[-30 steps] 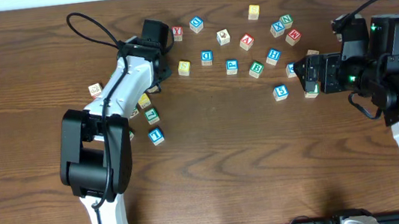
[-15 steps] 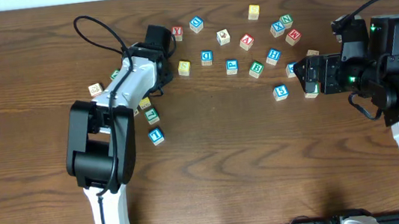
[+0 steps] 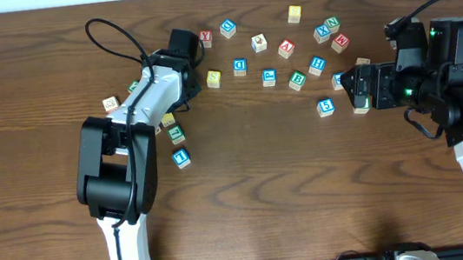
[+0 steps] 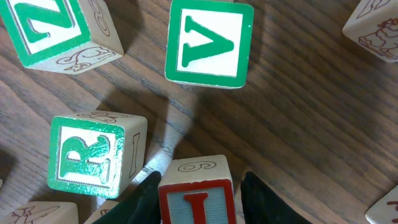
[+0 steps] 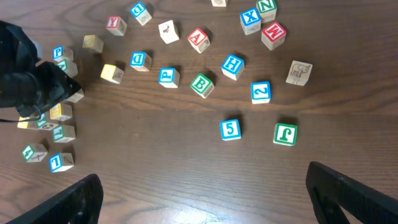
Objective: Spell out AI2
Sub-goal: 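Lower the left gripper and grasp the red-bordered I block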
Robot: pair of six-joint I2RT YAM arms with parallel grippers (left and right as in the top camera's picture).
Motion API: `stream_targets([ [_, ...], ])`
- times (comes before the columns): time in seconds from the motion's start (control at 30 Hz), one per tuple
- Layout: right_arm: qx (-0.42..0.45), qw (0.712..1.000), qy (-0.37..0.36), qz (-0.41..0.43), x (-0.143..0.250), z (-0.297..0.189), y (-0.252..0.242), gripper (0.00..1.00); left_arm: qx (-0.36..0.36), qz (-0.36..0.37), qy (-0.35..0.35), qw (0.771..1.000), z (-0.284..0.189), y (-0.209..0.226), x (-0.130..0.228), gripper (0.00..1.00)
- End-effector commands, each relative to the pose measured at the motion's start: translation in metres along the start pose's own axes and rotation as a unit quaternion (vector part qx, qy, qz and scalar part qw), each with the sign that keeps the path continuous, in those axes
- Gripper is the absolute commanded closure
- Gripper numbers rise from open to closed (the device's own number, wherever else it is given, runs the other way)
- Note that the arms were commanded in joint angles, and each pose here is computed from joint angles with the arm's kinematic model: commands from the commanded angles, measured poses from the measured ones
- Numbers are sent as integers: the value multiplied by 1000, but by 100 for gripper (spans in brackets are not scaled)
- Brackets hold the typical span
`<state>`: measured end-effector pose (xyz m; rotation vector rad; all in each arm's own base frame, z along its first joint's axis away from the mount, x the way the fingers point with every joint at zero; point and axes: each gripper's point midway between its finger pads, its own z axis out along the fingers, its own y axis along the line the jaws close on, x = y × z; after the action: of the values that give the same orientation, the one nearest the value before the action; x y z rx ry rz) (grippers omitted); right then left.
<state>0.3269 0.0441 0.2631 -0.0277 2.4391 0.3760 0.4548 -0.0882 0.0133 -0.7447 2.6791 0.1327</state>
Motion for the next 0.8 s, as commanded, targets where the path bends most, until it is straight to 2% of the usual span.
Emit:
stream_targets([
  [0.0, 2, 1000, 1, -4, 2, 0, -2, 1, -10, 2, 5, 1000, 6, 4, 4, 63],
  [0.27, 2, 1000, 0, -5, 1, 0, -2, 1, 8, 19, -13, 1000, -17, 1, -9, 67],
  [0.53, 2, 1000, 1, -4, 1, 0, -2, 1, 27, 35, -31, 999, -61, 4, -19, 69],
  [0.63, 2, 1000, 0, -5, 1, 0, -2, 1, 44, 54, -16, 997, -77, -1, -8, 70],
  [0.77, 2, 1000, 0, -5, 1, 0, -2, 1, 67, 83, 24, 994, -87, -17, 23, 70],
])
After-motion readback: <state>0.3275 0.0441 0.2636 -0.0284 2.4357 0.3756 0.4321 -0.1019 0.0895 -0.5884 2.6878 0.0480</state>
